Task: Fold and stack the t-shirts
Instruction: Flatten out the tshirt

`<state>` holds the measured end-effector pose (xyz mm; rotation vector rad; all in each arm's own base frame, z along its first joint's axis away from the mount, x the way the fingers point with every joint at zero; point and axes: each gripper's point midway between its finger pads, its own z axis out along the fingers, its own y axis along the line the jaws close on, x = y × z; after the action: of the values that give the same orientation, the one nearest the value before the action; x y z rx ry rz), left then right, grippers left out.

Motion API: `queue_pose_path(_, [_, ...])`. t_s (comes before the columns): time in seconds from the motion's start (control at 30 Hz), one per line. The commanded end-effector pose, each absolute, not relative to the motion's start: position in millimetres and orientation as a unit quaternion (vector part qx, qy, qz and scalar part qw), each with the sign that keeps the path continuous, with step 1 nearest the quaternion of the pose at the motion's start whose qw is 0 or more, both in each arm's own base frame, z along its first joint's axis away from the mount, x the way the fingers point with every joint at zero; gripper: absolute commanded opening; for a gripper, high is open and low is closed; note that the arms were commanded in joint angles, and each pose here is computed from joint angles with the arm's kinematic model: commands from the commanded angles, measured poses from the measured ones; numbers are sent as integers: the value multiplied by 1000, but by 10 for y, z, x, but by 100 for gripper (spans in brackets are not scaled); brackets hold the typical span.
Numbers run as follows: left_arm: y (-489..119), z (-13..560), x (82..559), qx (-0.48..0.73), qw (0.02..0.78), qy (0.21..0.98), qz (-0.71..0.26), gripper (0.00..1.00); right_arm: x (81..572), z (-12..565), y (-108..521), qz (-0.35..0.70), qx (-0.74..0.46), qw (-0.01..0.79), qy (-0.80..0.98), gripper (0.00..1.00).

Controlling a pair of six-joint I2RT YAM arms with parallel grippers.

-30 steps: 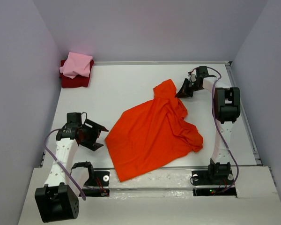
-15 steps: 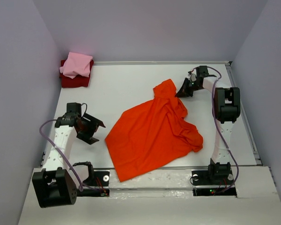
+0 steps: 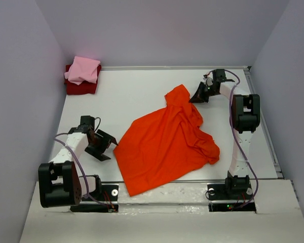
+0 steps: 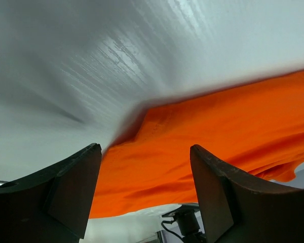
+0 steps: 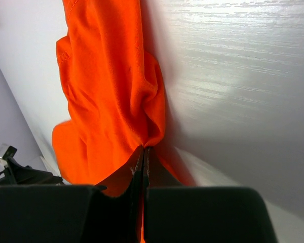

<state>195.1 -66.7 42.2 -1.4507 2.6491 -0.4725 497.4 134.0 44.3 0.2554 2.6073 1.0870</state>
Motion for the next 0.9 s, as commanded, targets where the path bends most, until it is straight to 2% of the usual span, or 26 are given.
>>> queue_pose_path(0.0, [-799,366,1997,-476,42,857,-191,80,5109,782,1370,395,65,192,896,0])
queue_pose_path(0.27, [-902,222,2067,-477,31,856,-196,80,5100,794,1370,395,64,193,896,0])
queue_pose_path(0.3, [-952,208,2071,-466,33,862,-198,77,5090,790,1369,395,65,192,896,0])
queue_pose_path(0.33, [-961,201,2093,-465,36,862,-199,69,5088,791,1367,394,65,192,896,0])
queue_pose_path(0.4, [-984,184,2119,-463,38,862,-201,11,5086,798,1371,396,64,193,896,0])
queue_pose_path(0.43, [-1003,175,2123,-463,37,862,-204,0,5085,797,1367,394,64,193,896,0])
queue_pose_path(0.67, [-1032,125,2136,-454,28,870,-191,0,5065,777,1374,397,65,189,896,0])
queue_pose_path(0.87, [-790,525,2552,-419,98,892,-137,0,4934,717,1328,378,90,170,905,0])
